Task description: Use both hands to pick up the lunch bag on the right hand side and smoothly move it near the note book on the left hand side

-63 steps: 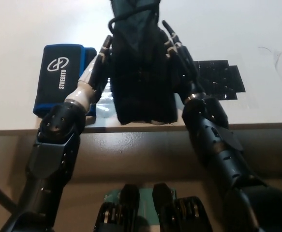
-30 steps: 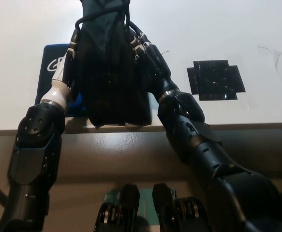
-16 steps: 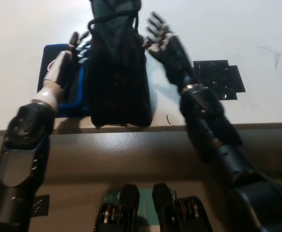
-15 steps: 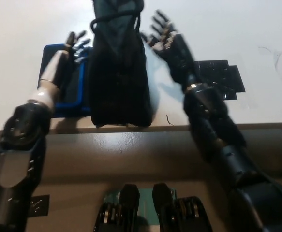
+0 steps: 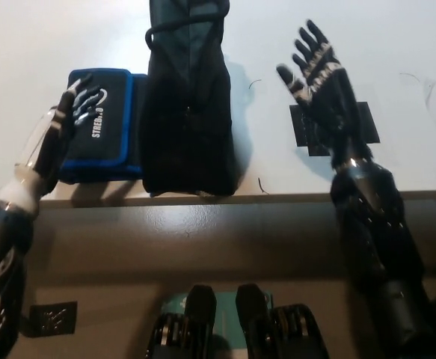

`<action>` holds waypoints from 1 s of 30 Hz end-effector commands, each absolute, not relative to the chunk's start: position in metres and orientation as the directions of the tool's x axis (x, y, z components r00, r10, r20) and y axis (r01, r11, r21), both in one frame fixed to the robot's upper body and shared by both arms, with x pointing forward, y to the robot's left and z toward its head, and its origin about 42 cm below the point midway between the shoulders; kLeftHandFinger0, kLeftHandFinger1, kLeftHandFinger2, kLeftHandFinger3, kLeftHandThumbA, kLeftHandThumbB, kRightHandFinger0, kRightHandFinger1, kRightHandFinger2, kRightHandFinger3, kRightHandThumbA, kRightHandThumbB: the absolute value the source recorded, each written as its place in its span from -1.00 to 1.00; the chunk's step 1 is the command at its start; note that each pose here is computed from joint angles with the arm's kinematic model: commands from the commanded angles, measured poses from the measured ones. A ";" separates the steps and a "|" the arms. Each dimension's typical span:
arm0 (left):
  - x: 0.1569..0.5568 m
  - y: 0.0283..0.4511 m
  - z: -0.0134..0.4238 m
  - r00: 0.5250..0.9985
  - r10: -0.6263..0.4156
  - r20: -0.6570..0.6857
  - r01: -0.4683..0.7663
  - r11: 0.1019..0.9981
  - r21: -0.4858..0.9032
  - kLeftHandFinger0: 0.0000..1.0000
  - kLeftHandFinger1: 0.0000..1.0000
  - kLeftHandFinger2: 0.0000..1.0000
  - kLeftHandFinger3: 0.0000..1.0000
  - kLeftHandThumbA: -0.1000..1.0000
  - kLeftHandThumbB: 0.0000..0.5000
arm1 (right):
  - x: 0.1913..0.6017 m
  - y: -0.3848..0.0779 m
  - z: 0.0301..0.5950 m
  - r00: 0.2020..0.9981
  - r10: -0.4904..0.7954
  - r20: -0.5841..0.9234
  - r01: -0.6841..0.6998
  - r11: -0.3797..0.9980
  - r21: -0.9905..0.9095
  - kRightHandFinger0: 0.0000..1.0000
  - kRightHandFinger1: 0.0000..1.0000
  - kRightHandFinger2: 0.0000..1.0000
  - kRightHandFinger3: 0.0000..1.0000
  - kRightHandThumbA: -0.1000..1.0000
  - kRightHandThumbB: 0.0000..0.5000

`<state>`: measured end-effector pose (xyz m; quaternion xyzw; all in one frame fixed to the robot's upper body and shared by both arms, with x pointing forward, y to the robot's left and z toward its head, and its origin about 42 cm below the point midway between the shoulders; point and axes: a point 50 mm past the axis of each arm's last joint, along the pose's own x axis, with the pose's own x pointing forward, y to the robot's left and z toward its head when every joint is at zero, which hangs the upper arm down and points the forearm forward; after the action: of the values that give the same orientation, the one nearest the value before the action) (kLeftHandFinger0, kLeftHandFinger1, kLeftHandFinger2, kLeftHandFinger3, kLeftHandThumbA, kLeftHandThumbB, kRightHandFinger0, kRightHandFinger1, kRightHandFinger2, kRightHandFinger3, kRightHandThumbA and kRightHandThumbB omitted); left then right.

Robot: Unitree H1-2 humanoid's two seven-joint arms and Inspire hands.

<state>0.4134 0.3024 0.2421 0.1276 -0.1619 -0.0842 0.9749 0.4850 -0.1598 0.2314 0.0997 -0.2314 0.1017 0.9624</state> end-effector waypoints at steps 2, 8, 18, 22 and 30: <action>0.362 0.335 0.270 0.872 -0.235 0.429 0.095 0.941 0.324 1.00 1.00 1.00 1.00 1.00 0.63 | 0.452 -0.194 0.261 0.799 0.143 0.584 -0.231 0.970 0.079 1.00 1.00 1.00 1.00 1.00 0.21; 0.316 0.349 0.233 0.886 -0.142 0.441 0.023 0.964 0.264 1.00 1.00 1.00 1.00 1.00 0.68 | 0.417 -0.224 0.227 0.810 0.104 0.577 -0.190 0.977 0.091 1.00 1.00 1.00 1.00 1.00 0.10; 0.259 0.382 0.150 0.932 0.016 0.362 -0.128 0.949 0.287 1.00 1.00 1.00 1.00 1.00 -0.56 | 0.363 -0.248 0.158 0.870 0.027 0.491 -0.076 0.994 0.079 1.00 1.00 1.00 1.00 1.00 0.04; 0.249 0.387 0.127 0.945 0.056 0.323 -0.156 0.943 0.293 1.00 1.00 1.00 1.00 1.00 -0.42 | 0.350 -0.247 0.139 0.885 -0.008 0.465 -0.028 0.997 0.069 1.00 1.00 1.00 1.00 1.00 -0.19; 0.247 0.400 0.108 0.957 0.082 0.277 -0.177 0.924 0.339 1.00 1.00 1.00 1.00 1.00 -0.62 | 0.330 -0.247 0.108 0.928 -0.028 0.372 0.018 0.999 0.030 1.00 1.00 1.00 1.00 1.00 -0.49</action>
<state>0.2520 0.3868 0.1012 0.1361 -0.0517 0.0261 0.9890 0.3354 -0.2479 0.1048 0.0503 -0.1419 0.0105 0.9885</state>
